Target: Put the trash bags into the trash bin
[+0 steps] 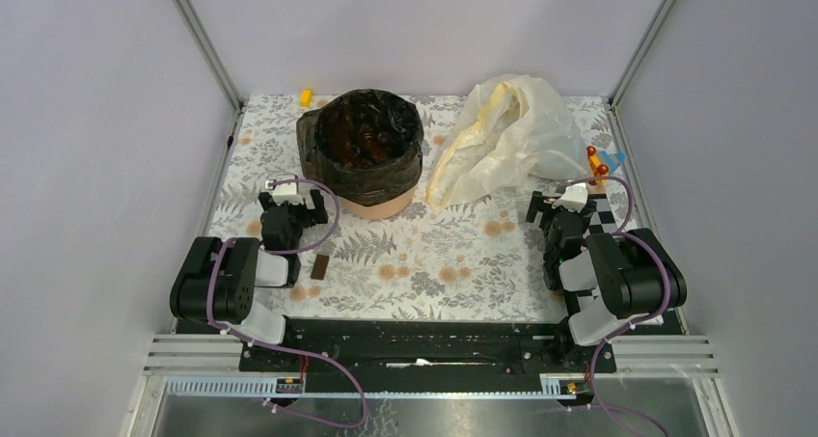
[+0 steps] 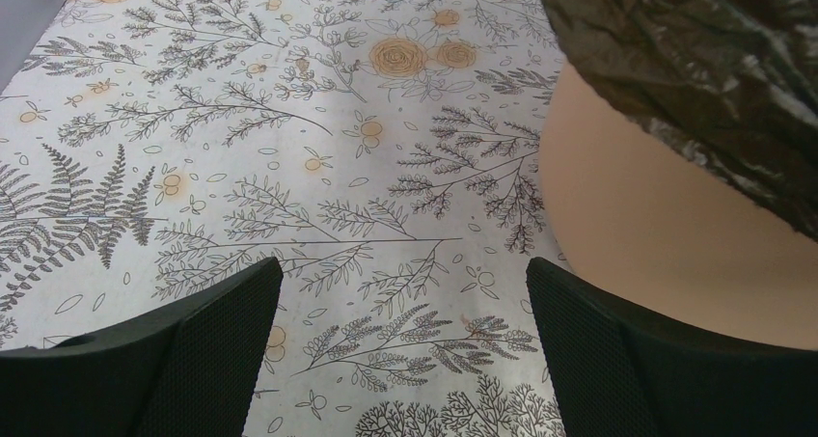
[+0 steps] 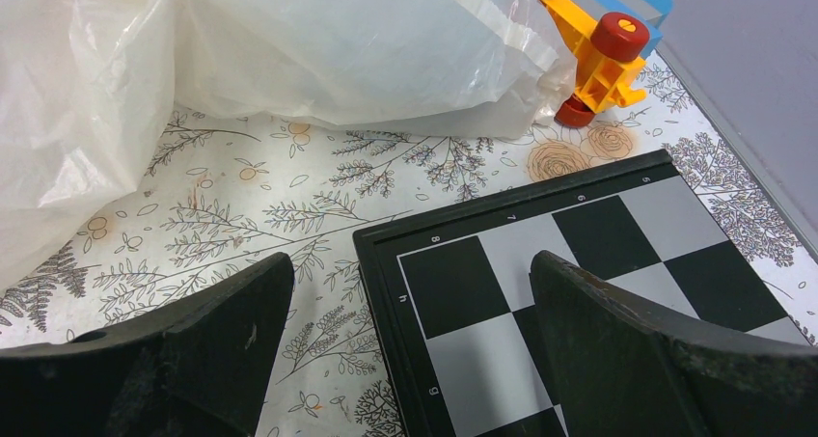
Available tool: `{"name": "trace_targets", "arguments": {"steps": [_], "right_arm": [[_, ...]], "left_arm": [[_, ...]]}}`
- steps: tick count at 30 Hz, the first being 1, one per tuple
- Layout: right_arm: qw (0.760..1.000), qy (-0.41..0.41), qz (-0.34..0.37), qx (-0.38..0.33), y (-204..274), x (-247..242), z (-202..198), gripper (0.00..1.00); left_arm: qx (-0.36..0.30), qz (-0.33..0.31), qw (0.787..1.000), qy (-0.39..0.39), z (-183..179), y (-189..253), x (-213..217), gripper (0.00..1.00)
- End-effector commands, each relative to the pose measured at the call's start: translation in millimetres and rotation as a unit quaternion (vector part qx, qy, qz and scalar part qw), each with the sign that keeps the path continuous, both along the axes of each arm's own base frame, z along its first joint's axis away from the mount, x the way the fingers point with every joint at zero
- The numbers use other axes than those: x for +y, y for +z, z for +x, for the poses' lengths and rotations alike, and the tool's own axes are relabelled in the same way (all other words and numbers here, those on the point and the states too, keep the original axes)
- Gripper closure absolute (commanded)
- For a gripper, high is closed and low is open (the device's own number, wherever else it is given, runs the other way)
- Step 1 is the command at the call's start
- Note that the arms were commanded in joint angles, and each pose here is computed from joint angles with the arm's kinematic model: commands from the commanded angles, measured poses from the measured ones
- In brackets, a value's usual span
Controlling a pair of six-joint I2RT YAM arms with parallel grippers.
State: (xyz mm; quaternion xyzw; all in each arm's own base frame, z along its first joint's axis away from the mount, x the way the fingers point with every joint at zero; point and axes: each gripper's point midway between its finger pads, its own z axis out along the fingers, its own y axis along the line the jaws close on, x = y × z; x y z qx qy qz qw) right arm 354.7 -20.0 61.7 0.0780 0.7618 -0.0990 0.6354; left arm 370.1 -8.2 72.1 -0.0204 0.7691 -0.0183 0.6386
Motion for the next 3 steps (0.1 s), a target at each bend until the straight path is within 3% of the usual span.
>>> {"name": "trace_targets", "arguments": {"steps": [1,3], "right_arm": [[0.999,-0.002,0.007,-0.034,18.0,-0.2,6.5,0.0],[0.999,-0.002,0.007,-0.033,17.9,-0.3,6.4,0.0]], "left_arm": [[-0.045,0.004,0.999,-0.006,12.4,25.1,-2.6,0.01],[-0.046,0.005,0.999,-0.006,12.1,25.2,-2.3,0.01]]}}
